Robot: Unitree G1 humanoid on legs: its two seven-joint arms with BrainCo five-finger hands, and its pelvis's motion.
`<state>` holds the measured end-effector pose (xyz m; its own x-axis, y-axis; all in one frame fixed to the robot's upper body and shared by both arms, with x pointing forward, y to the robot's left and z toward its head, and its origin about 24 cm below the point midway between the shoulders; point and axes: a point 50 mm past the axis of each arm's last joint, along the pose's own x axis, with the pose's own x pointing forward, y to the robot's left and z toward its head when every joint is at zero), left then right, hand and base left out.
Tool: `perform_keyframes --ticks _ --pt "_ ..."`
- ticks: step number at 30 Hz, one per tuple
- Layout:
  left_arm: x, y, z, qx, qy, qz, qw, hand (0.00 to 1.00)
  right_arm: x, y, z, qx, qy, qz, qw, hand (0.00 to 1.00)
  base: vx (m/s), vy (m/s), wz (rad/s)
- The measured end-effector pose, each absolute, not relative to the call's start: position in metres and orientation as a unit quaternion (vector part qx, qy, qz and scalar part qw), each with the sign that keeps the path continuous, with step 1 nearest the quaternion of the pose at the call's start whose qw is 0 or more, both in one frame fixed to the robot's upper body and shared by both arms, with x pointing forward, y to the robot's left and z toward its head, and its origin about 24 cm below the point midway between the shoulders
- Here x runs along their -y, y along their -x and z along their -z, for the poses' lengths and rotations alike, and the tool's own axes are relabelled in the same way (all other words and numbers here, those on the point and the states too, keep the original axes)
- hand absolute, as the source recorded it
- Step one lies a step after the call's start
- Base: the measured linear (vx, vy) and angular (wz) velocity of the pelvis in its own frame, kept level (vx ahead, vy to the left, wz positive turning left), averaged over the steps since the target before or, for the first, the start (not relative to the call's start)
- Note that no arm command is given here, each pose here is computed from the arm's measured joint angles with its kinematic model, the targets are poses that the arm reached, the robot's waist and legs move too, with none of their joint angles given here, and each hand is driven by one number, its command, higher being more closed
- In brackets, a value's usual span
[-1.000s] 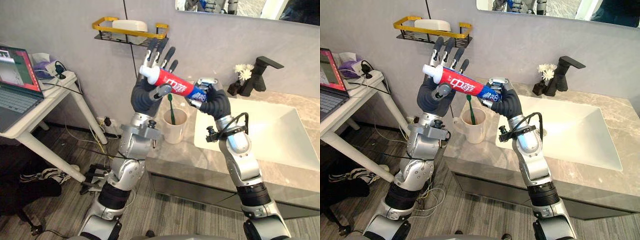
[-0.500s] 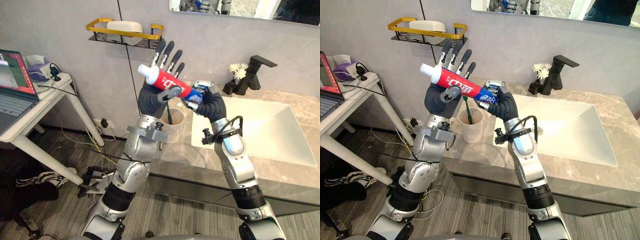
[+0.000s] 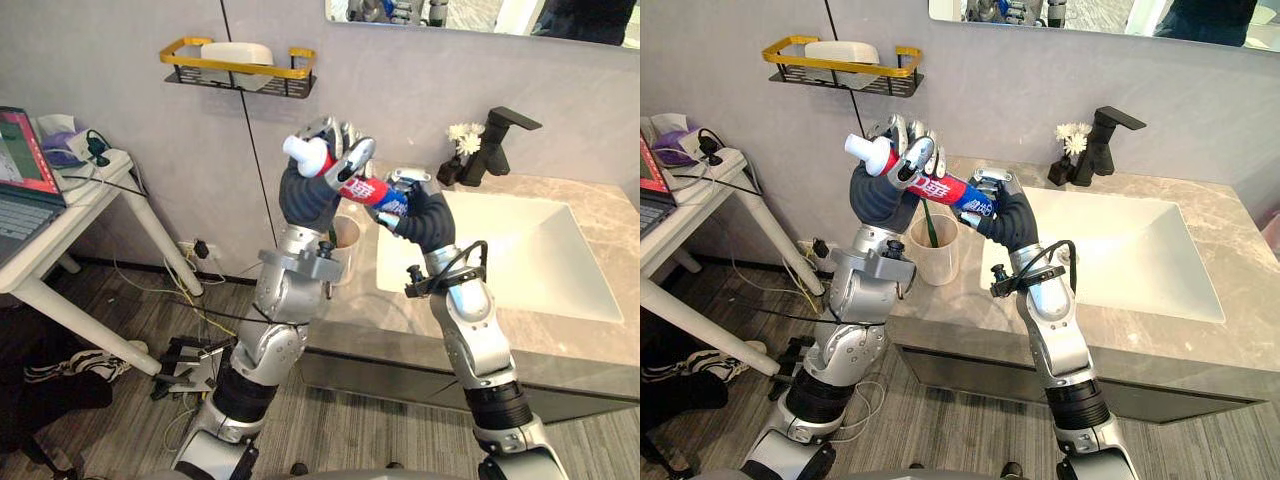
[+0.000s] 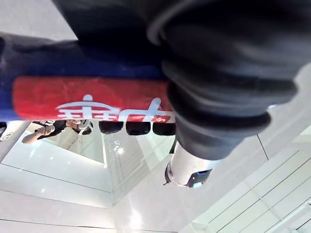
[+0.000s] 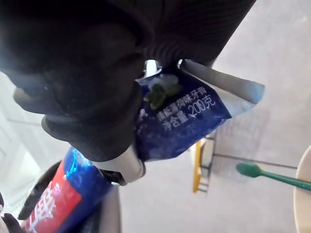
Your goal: Organize washtable
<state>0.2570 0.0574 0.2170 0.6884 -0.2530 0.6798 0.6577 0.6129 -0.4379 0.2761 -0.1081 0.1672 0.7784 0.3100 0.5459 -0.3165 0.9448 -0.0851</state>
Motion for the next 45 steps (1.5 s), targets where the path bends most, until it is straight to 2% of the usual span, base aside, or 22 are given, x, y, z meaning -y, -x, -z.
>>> perform_keyframes --ticks 14,23,38,45 --pt "-0.069 -0.26 -0.229 0.336 0.319 0.24 0.853 1.0 0.117 -0.275 -0.141 0.229 -0.109 -0.182 0.95 0.0 -0.02 0.006 -0.11" --pt "-0.065 -0.264 -0.246 0.371 0.269 0.251 0.853 1.0 0.122 -0.275 -0.128 0.2 -0.117 -0.178 0.956 0.0 0.0 -0.001 -0.03" --pt "-0.073 -0.272 -0.235 0.367 0.197 0.236 0.878 1.0 0.141 -0.269 -0.107 0.161 -0.119 -0.144 0.969 0.0 -0.01 -0.003 -0.01" --pt "-0.093 -0.277 -0.218 0.346 0.19 0.191 0.899 1.0 0.148 -0.267 -0.103 0.155 -0.119 -0.131 0.972 0.0 0.0 -0.005 0.03"
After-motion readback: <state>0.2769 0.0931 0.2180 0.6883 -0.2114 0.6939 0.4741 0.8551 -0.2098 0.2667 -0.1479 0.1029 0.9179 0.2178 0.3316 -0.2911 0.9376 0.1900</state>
